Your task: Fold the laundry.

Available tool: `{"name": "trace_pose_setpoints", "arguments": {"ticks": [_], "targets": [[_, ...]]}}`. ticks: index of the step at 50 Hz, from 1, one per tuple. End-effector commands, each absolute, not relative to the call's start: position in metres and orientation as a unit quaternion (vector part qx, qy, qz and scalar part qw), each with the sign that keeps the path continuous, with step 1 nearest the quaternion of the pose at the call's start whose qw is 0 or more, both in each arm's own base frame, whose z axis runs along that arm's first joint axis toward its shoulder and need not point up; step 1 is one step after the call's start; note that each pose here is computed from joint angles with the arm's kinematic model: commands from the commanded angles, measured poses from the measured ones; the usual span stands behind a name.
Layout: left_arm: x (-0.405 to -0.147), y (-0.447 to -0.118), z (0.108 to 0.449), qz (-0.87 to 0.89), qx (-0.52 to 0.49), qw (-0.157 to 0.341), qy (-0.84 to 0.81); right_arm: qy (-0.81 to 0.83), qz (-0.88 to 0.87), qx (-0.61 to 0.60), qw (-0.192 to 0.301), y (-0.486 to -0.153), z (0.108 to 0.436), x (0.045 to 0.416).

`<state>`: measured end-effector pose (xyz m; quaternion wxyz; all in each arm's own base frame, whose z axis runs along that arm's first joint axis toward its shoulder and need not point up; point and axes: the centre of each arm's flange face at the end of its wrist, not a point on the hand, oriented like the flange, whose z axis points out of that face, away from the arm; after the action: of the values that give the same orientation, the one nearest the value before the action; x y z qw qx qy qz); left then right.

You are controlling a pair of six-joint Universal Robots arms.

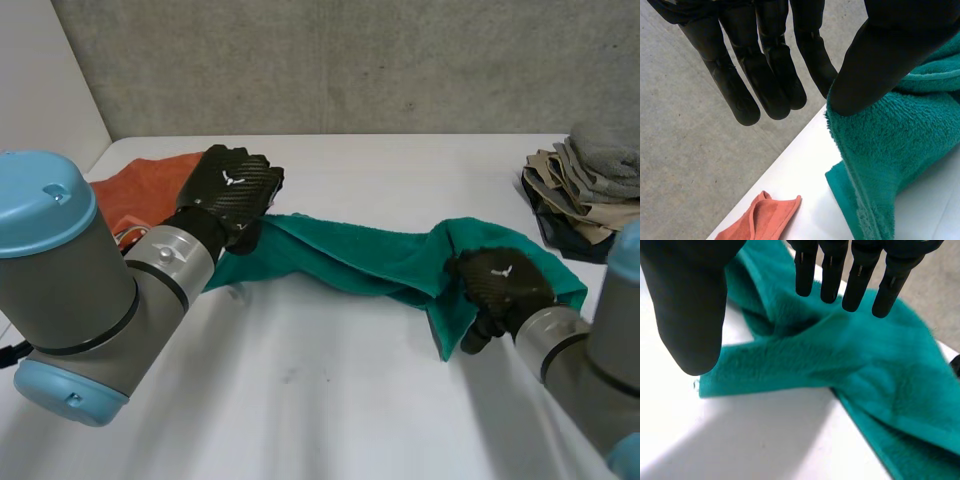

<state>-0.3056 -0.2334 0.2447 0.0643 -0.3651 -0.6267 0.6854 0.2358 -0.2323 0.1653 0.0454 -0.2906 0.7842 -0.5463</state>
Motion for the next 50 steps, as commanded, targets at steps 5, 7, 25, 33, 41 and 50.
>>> {"name": "trace_pose_setpoints", "arguments": {"ticks": [5, 7, 25, 33, 41, 50], "targets": [[-0.305, -0.234, 0.241, 0.682, -0.364, 0.063, -0.631, 0.779, -0.549, -0.303, 0.014, -0.259, 0.114, 0.25], [-0.303, -0.236, 0.242, 0.684, -0.359, 0.057, -0.633, 0.773, -0.558, -0.303, -0.005, -0.266, 0.113, 0.248], [-0.247, -0.213, 0.343, 0.759, -0.274, -0.012, -0.591, 0.678, -0.619, -0.38, -0.113, -0.249, 0.312, 0.202], [-0.234, -0.198, 0.349, 0.746, -0.295, -0.04, -0.596, 0.692, -0.578, -0.41, -0.139, -0.257, 0.342, 0.176], [-0.253, -0.243, 0.284, 0.675, -0.354, -0.072, -0.644, 0.699, -0.564, -0.419, -0.133, -0.314, 0.291, 0.182], [-0.294, -0.336, 0.331, 0.82, -0.275, -0.119, -0.487, 0.504, -0.78, -0.299, -0.221, -0.382, 0.334, 0.228]]}}
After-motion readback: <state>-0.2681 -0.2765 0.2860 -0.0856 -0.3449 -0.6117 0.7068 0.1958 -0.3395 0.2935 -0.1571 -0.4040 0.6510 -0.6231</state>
